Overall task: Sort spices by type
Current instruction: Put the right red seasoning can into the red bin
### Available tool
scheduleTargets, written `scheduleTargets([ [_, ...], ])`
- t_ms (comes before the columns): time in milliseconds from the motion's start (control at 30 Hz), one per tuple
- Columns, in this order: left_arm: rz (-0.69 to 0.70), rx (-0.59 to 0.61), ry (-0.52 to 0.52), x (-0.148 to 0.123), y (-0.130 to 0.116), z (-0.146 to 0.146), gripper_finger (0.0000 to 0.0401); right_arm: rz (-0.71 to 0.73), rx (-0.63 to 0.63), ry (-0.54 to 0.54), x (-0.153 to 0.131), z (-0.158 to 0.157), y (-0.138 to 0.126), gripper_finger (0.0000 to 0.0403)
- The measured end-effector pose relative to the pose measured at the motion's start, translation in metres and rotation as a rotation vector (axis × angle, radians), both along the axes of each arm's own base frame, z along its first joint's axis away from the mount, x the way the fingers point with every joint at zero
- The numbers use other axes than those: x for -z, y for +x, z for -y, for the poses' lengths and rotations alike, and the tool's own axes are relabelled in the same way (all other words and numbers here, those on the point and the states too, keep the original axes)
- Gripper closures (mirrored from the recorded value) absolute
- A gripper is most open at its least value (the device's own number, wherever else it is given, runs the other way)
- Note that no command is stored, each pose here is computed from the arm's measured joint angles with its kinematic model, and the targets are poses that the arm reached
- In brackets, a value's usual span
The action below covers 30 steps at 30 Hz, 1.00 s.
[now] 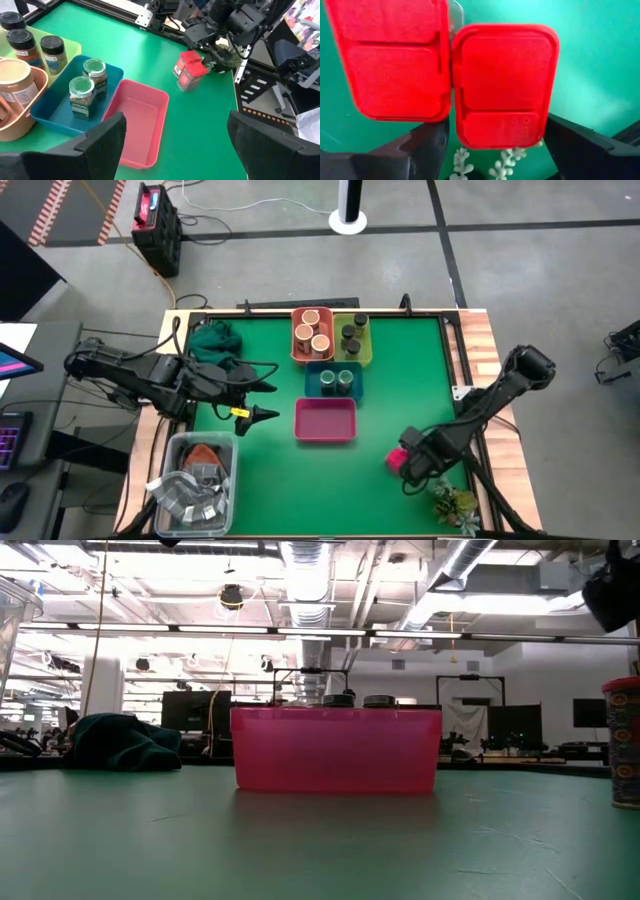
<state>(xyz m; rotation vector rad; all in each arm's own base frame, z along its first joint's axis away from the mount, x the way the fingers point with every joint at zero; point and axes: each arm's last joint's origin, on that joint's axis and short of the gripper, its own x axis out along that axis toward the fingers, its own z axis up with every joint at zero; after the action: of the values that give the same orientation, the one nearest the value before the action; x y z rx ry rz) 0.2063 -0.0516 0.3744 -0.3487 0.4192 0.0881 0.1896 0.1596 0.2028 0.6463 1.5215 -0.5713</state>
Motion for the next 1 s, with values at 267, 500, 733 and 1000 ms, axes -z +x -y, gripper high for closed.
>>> scheduleTargets([
  [267,-0.025,0.005,0.019,0.002,-0.001,0.0,0.0072,-0.019,-0.054,-0.031,0.002,0.011,0.004,0.0061],
  [500,-0.025,0.007,0.032,0.002,-0.001,-0.001,0.0072,0.032,-0.12,-0.011,0.007,0.023,0.016,0.0079],
  [733,-0.031,0.0,0.033,0.001,-0.007,-0.003,0.0072,0.009,-0.161,-0.006,0.011,0.027,0.015,0.0162],
  [1000,0.026,-0.052,0.014,-0.008,-0.015,-0.012,0.0072,-0.098,-0.151,-0.057,0.003,0.044,0.004,0.0165],
])
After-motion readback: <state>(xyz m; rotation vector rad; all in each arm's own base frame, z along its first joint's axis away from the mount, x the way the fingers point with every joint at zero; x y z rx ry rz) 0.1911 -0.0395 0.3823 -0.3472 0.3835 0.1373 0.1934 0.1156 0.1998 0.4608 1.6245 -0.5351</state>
